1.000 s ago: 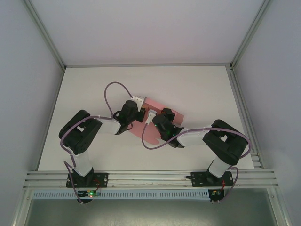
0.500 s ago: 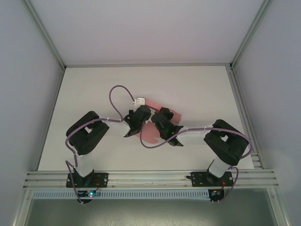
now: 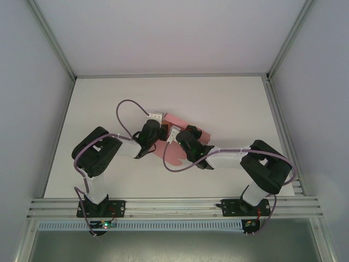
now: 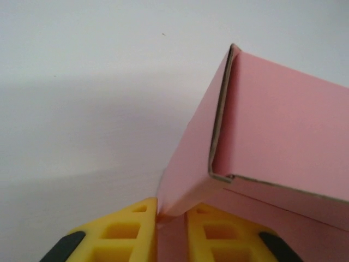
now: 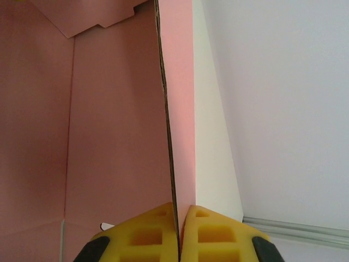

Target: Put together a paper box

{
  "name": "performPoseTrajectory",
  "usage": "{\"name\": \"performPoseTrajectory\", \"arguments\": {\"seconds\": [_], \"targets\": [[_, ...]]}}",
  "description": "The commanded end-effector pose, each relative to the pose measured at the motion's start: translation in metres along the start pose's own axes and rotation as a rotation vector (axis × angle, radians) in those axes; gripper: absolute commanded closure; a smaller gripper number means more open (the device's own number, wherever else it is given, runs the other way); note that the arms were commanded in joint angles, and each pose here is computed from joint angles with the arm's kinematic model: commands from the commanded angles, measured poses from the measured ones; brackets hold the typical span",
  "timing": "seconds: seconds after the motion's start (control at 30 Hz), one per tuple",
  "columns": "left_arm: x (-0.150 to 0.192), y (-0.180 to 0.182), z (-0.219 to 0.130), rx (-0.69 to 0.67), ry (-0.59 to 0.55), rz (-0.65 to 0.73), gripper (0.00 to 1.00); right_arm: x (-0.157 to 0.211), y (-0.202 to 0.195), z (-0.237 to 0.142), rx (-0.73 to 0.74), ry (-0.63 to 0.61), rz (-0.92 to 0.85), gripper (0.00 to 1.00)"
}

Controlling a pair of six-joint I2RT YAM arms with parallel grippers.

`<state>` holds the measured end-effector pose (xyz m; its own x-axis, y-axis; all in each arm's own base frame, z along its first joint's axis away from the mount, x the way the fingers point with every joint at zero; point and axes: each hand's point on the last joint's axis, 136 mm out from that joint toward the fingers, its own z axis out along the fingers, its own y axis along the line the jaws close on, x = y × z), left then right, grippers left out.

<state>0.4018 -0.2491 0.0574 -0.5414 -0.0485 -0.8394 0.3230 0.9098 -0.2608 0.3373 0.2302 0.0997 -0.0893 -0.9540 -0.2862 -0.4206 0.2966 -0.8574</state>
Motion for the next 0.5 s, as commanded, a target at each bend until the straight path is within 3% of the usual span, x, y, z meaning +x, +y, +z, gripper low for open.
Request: {"name": "performPoseTrajectory", "arguments": {"seconds": [0.0, 0.07, 0.2, 0.37, 0.47], "targets": [[-0.021, -0.024, -0.004, 0.139, -0.045, 0.067, 0.75, 0.009, 0.101, -0.017, -0.417, -0.084, -0.137, 1.0], [-0.022, -0.022, -0.003, 0.154, -0.037, 0.081, 0.65, 0.009, 0.1, -0.017, -0.419, -0.085, -0.135, 1.0], [-0.027, -0.015, -0.004, 0.165, -0.026, 0.084, 0.64, 0.01, 0.1, -0.016, -0.427, -0.083, -0.124, 1.0], [-0.03, -0.007, -0.002, 0.133, -0.024, 0.104, 0.87, 0.012, 0.1, -0.013, -0.427, -0.071, -0.13, 1.0], [-0.032, -0.004, -0.001, 0.116, -0.033, 0.092, 0.96, 0.012, 0.1, -0.014, -0.43, -0.07, -0.125, 1.0]]}}
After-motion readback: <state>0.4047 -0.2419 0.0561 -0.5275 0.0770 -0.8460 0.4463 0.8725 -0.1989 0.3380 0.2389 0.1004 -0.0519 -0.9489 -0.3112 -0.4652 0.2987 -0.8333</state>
